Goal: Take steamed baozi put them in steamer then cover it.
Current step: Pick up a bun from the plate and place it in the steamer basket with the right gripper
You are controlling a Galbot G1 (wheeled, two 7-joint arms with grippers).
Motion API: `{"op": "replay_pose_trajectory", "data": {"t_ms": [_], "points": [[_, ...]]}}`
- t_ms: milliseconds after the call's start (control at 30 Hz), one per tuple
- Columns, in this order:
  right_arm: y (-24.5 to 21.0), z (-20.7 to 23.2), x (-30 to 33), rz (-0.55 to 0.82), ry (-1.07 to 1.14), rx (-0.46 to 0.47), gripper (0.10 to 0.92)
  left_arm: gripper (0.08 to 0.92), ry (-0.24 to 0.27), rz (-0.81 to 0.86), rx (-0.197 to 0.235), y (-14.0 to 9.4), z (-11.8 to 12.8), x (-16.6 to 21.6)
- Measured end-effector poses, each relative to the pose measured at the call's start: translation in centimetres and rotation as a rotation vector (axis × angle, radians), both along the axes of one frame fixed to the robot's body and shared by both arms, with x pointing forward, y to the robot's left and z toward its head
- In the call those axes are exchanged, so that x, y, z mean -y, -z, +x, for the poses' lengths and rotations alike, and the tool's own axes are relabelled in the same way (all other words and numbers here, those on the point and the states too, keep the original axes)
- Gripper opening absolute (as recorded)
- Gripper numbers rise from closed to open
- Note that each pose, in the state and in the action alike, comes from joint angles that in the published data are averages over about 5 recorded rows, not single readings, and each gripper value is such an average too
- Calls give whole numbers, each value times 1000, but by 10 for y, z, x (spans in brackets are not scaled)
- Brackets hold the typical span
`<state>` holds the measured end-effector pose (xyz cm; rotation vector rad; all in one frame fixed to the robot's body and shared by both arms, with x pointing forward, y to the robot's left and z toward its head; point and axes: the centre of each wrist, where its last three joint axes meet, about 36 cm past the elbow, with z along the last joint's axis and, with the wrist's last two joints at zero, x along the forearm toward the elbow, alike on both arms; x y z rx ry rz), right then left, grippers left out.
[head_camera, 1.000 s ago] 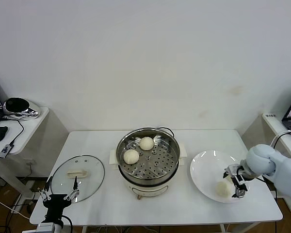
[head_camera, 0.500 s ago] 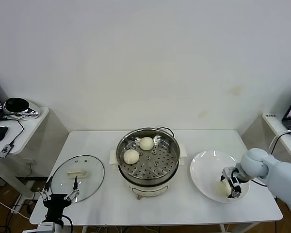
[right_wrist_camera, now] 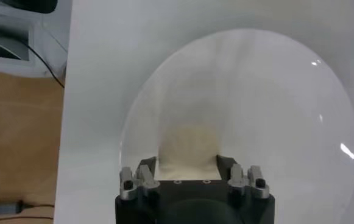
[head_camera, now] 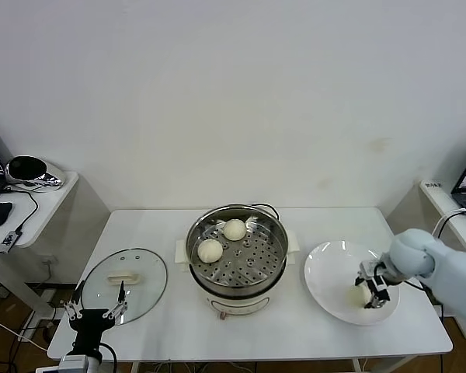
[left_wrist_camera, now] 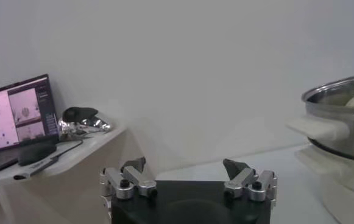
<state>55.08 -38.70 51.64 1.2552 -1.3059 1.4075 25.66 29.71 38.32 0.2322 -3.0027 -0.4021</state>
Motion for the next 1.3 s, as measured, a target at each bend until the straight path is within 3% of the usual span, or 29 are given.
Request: {"op": "replay_pose_trajectory", "data": {"t_ms": [300,600,967,1300], "points": [[-103,38,-28,81,-52,117,635,823,5,-2,7,-2,3,0],[-179,60,-117,152,-271,205,636,823,1,-7,9,0,4,0],[-164,67,-239,155,-630,134,636,823,-14,-11,14,-1,3,-4],[-130,61,-310,98,-918,53,645,823,-27,-16,23,-2,6,-6]]}}
